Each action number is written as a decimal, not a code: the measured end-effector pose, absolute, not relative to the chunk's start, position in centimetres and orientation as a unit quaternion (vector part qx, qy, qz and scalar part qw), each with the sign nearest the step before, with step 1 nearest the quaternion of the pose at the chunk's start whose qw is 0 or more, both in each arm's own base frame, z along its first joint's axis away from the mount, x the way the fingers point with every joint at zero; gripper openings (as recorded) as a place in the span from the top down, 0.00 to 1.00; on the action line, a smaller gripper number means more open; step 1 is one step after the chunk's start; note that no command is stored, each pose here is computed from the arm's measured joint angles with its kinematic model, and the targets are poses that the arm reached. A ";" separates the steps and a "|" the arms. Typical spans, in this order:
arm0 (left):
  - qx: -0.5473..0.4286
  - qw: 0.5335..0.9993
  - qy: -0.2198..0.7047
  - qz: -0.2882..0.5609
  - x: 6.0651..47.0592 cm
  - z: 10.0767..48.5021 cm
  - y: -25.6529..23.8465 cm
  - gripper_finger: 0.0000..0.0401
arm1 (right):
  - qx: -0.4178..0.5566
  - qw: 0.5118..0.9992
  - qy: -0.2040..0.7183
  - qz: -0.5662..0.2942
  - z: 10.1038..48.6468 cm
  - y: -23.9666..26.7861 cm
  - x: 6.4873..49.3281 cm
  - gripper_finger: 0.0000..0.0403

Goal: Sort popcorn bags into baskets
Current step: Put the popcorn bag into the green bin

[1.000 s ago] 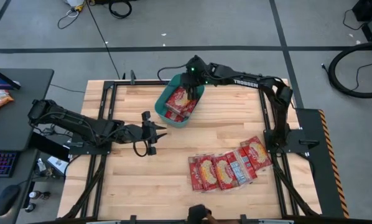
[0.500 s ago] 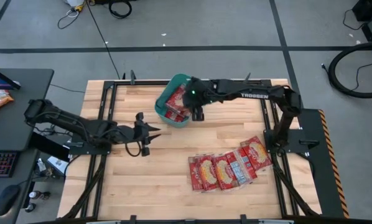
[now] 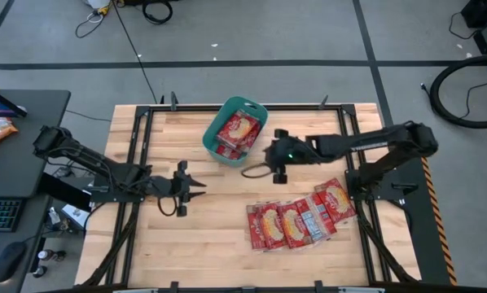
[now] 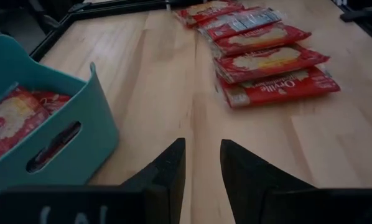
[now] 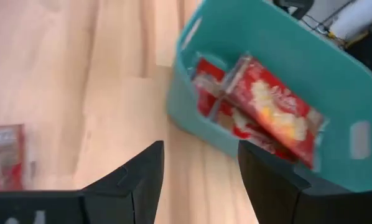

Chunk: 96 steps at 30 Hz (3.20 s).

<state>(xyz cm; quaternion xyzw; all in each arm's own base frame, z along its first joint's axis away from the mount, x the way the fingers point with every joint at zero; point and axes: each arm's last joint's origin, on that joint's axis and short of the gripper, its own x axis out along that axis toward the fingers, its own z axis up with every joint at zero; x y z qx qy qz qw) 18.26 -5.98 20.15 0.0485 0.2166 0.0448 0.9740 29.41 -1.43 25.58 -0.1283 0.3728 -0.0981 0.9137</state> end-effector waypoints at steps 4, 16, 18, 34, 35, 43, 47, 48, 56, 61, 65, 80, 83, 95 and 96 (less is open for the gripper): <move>0.038 0.975 0.215 0.046 18.3 20.2 -6.0 0.74 | -0.113 0.922 0.359 -0.091 24.1 -0.4 28.0 0.48; 0.035 0.976 0.209 0.053 18.4 20.3 -5.8 0.74 | -0.064 0.919 0.388 -0.031 22.1 3.2 26.9 0.48; 0.035 0.976 0.209 0.053 18.4 20.3 -5.8 0.74 | -0.048 0.921 0.387 -0.016 22.1 3.8 26.8 0.48; 0.038 0.985 0.161 0.043 18.8 21.2 -6.0 0.74 | 0.057 0.890 0.452 -0.006 18.7 9.2 26.9 0.48; 0.037 0.986 0.159 0.042 18.8 21.3 -6.0 0.74 | 0.068 0.884 0.463 -0.012 18.5 9.6 26.8 0.48; 0.031 0.988 0.143 0.042 18.9 21.6 -6.0 0.74 | 0.086 0.816 0.564 -0.096 17.6 13.3 26.7 0.51; 0.045 0.988 0.139 0.042 18.9 21.7 -6.0 0.74 | 0.083 0.785 0.603 -0.117 17.2 14.9 26.9 0.53; 0.049 0.988 0.138 0.043 19.0 21.7 -5.9 0.74 | 0.082 0.776 0.613 -0.124 17.2 15.2 26.9 0.53; 0.066 0.986 0.138 0.060 19.2 21.8 -5.1 0.74 | 0.096 0.672 0.707 -0.198 16.9 15.7 24.3 0.57; 0.065 0.986 0.138 0.072 19.3 21.8 -4.6 0.74 | 0.118 0.628 0.740 -0.209 16.4 15.0 21.9 0.60; 0.064 0.985 0.139 0.077 19.4 21.8 -4.4 0.74 | 0.136 0.611 0.747 -0.222 15.9 13.6 19.7 0.64; 0.051 0.988 0.120 0.078 19.5 22.1 -4.5 0.74 | 0.124 0.808 0.553 -0.162 14.9 8.3 24.3 0.69; 0.051 0.988 0.120 0.078 19.5 22.1 -4.5 0.74 | 0.100 0.846 0.502 -0.146 16.1 7.6 26.1 0.69; 0.026 0.990 0.129 0.054 19.8 21.7 -4.7 0.74 | 0.024 0.884 0.449 -0.131 18.3 9.4 27.2 0.69; 0.026 0.990 0.131 0.054 19.9 21.6 -4.8 0.74 | 0.016 0.886 0.442 -0.138 18.2 9.5 27.3 0.69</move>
